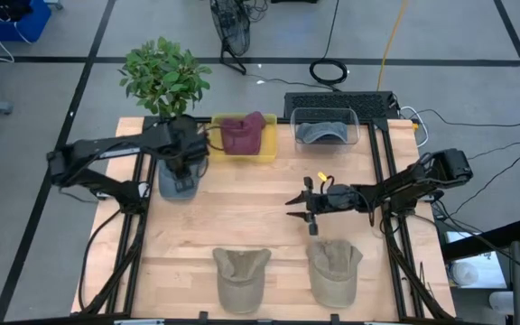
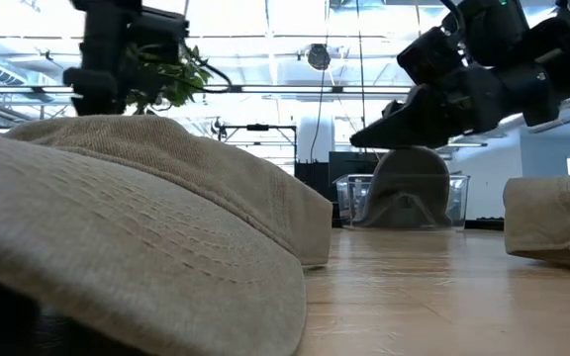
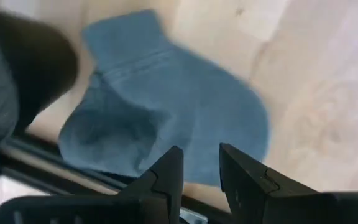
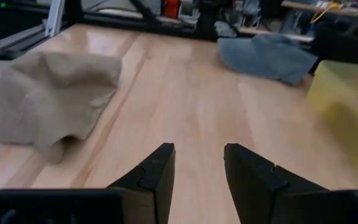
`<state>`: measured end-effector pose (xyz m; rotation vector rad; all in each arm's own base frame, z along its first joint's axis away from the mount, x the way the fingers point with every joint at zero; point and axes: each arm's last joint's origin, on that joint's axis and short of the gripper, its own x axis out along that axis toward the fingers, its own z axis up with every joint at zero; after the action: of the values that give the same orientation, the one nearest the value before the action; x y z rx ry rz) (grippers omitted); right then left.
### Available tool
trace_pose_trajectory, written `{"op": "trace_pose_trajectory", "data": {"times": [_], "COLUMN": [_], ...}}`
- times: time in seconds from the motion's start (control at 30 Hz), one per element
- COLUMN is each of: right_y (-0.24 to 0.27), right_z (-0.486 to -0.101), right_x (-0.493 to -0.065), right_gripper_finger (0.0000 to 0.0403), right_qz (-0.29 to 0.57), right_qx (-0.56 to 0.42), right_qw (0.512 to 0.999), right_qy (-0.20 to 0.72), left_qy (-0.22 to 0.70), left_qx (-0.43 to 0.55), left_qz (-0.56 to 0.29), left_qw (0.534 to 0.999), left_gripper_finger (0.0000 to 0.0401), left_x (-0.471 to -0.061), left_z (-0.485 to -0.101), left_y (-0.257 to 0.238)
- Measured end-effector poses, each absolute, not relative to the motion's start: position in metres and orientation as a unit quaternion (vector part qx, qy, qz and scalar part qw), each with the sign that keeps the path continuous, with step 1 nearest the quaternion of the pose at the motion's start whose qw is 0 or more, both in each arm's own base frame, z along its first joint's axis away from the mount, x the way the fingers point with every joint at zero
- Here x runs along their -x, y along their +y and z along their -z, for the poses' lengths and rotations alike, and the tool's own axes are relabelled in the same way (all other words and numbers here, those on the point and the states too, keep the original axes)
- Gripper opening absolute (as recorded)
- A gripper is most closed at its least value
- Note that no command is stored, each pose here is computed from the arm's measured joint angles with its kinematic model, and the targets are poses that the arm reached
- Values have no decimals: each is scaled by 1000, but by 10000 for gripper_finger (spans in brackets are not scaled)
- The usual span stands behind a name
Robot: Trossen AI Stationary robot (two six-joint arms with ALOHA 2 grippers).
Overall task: Pick & Place hat
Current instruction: Put the blue cap into the transparent bin
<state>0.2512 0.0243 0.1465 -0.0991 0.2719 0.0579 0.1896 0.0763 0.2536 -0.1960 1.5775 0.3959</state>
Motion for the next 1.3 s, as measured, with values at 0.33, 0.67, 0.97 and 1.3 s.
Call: {"op": "trace_pose_trajectory", "data": {"times": [0.33,0.67,0.97,1.3], "right_y": [17,17,17,17], "right_z": [-155,-152,-150,-148], "right_x": [-254,-253,-253,-252], "right_gripper_finger": [125,125,125,125], "right_qz": [-13,-14,-13,-13], "right_qx": [40,40,28,21], "right_qw": [995,994,992,992], "right_qy": [90,104,119,127], "left_qy": [668,680,690,707], "left_qx": [83,144,201,202], "left_qz": [-253,-224,-214,-212], "left_qw": [695,683,662,644], "left_gripper_finger": [108,108,108,108], "left_x": [-163,-164,-166,-169], "left_z": [-221,-205,-191,-182], "left_y": [70,93,108,111]}}
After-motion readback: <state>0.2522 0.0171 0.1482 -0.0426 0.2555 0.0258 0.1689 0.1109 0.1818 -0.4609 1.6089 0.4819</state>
